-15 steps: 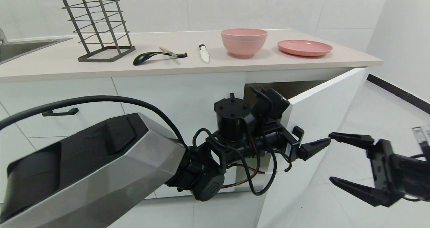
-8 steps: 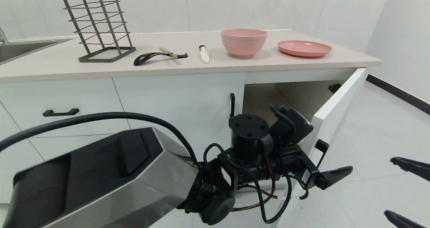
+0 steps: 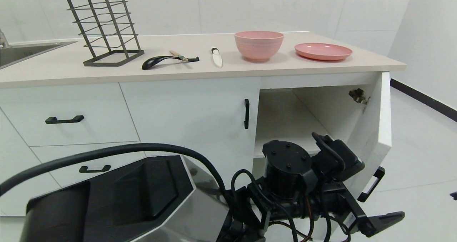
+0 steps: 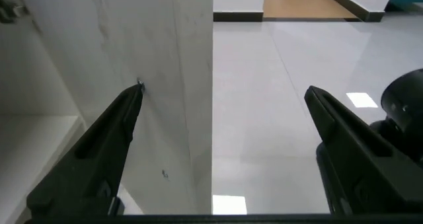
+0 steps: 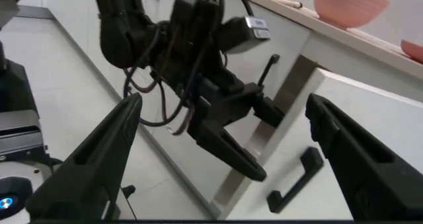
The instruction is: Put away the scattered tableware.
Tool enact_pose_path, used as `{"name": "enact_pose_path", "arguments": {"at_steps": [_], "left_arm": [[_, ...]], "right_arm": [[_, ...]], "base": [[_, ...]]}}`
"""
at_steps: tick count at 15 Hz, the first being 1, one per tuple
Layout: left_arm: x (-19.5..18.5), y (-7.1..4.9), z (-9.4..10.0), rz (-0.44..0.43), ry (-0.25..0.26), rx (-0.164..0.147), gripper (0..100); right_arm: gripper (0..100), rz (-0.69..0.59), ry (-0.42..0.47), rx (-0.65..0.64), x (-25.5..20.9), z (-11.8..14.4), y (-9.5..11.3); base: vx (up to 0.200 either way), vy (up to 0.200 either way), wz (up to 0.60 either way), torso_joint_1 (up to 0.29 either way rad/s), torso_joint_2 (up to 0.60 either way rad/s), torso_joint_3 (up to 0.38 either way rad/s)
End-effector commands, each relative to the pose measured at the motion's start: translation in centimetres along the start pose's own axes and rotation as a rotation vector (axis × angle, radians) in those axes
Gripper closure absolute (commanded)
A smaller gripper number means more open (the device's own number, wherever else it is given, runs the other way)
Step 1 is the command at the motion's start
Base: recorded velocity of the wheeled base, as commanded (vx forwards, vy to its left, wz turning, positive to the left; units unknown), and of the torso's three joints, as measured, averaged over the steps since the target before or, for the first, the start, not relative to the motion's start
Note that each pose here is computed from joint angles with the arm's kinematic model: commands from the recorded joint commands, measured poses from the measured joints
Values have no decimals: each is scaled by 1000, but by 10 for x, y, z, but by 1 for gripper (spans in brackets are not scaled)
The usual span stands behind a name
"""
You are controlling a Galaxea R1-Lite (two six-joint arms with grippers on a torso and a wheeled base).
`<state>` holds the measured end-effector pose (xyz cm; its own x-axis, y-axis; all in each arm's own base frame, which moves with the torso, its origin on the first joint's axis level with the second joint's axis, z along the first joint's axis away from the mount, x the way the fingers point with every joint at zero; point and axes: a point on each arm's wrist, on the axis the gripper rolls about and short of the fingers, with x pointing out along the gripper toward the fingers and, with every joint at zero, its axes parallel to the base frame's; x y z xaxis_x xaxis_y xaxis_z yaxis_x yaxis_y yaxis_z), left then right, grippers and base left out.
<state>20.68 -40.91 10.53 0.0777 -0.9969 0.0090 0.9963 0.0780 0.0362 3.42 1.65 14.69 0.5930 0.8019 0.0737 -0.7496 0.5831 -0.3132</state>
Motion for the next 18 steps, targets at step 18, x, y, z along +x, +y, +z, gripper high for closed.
{"name": "enact_pose_path", "arguments": {"at_steps": [18], "left_arm": [[84, -62, -35, -142, -58, 9, 0]], "right_arm": [[0, -385, -56, -168, -39, -11, 53]], "base": [[0, 0, 0, 0, 0, 0]]}}
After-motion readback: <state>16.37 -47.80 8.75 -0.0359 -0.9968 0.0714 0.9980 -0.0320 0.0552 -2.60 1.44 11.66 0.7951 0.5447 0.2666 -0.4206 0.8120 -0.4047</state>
